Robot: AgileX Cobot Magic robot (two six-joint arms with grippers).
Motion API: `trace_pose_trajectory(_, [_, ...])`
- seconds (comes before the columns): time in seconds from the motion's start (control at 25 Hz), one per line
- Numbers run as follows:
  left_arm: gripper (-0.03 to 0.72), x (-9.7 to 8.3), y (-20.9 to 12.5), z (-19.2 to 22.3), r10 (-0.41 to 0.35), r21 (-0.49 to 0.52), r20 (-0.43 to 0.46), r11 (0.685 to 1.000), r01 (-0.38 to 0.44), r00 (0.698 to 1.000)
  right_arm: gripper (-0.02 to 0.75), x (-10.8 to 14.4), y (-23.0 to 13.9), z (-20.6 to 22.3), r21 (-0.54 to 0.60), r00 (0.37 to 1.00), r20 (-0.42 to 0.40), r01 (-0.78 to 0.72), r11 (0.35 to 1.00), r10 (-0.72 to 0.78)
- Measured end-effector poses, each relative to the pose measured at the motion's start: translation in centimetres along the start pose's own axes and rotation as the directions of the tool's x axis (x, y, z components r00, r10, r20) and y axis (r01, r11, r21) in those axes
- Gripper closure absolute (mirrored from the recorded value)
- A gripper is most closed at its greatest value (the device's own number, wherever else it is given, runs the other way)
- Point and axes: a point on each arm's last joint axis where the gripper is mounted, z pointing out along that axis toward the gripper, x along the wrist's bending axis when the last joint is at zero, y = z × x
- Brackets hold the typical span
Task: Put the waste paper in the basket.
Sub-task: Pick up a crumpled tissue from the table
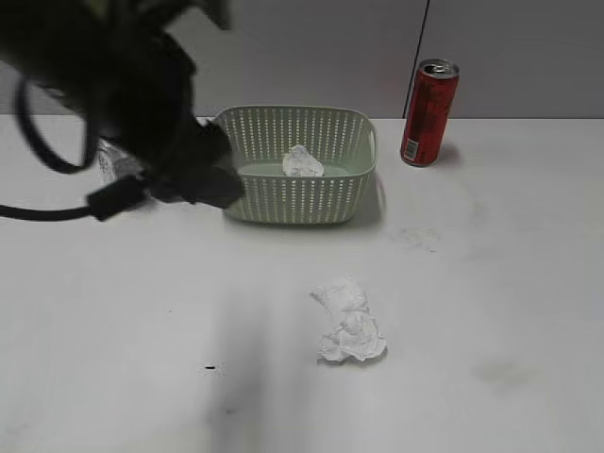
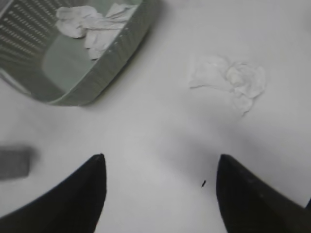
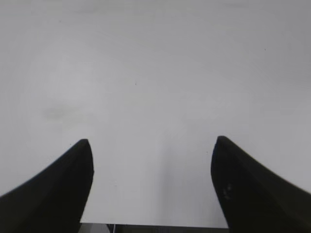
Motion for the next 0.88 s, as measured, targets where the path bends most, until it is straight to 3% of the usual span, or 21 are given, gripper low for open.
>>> trace_pose_trajectory(0.28, [0.168,-2.9,3.6,8.2,0.165,0.123,0.12,0.976,-0.179,0.979,0.166,0.6,-6.2,-1.7,-0.165,1.0,0.016,0.0,0.986,0.002])
trace_pose_trajectory(0.48, [0.168,-4.9,4.4,12.8,0.266,0.176,0.187,0.938,-0.299,0.946,0.166,1.0,-8.9,-2.3,-0.267,1.0,0.008,-0.021,0.964,0.024])
trace_pose_trajectory(0.72, [0.168,-5.6,3.0,17.7,0.324,0.246,0.236,0.892,-0.379,0.916,0.166,1.2,-10.6,-3.1,-0.344,1.0,0.002,-0.028,0.939,0.031])
trace_pose_trajectory(0.88, [0.168,-5.5,2.6,19.8,0.338,0.243,0.223,0.889,-0.388,0.914,0.166,1.3,-11.1,-3.6,-0.394,0.999,0.002,-0.029,0.919,0.032])
